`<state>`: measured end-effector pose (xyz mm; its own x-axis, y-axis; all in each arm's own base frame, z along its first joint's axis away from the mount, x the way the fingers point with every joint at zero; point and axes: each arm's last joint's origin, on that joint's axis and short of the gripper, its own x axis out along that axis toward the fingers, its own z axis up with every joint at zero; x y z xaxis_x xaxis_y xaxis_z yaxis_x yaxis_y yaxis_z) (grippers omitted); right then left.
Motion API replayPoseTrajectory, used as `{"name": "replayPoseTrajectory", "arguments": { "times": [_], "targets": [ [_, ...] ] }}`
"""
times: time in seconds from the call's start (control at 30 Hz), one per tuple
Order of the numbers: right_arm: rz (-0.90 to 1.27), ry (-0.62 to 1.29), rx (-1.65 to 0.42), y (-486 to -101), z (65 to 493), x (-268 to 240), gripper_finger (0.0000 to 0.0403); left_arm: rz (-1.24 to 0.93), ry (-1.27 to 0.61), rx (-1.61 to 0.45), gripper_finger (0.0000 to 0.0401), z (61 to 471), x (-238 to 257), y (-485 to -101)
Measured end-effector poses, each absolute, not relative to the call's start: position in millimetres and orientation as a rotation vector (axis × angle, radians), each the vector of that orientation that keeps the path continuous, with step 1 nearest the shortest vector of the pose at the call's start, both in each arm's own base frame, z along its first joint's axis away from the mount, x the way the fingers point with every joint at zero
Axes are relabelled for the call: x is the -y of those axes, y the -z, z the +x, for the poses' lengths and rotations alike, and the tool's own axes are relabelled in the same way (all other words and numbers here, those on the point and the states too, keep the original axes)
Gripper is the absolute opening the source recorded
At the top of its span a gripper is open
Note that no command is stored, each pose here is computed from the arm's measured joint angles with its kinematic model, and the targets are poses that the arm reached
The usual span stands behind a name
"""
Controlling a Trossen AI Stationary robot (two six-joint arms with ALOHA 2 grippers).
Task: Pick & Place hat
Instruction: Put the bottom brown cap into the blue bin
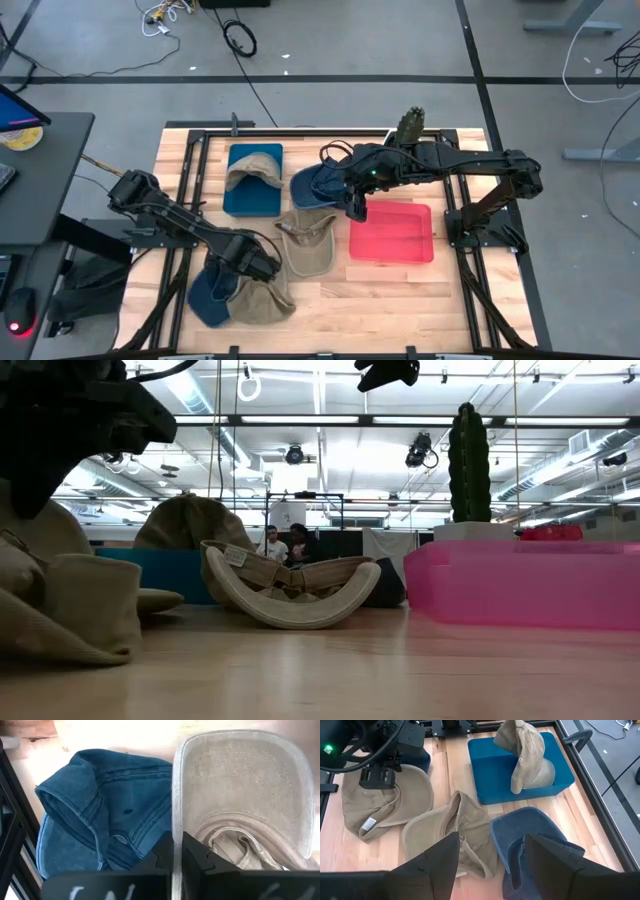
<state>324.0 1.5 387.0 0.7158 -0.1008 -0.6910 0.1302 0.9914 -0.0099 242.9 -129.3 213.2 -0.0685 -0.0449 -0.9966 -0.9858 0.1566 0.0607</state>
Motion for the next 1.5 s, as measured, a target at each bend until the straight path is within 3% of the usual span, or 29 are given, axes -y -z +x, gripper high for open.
{"name": "replayPoseTrajectory", "arguments": {
  "times": [0.13,0.33,0.5,0.7,1.17,1.5],
  "targets": [
    [0.041,0.128,-0.762,-387,324,-2,0.0228,-1.09,-1.079,-1.36,0.0013,243,131,-224],
    [0.039,0.128,-0.764,-387,324,-2,0.0228,-1.062,-0.987,-1.275,0.0013,234,128,-279],
    [0.038,0.129,-0.776,-386,323,-1,0.0228,-0.965,-0.991,-1.064,0.0013,216,121,-344],
    [0.039,0.13,-0.783,-386,323,-1,0.0228,-0.806,-0.859,-0.687,0.0013,210,113,-397],
    [0.15,0.164,-0.702,-409,298,0,0.0228,-0.244,-0.831,-0.474,0.0013,213,101,-419],
    [0.189,0.158,-0.568,-439,264,0,0.0228,-0.105,-1.012,0.027,0.0013,207,92,-444]
  ]
}}
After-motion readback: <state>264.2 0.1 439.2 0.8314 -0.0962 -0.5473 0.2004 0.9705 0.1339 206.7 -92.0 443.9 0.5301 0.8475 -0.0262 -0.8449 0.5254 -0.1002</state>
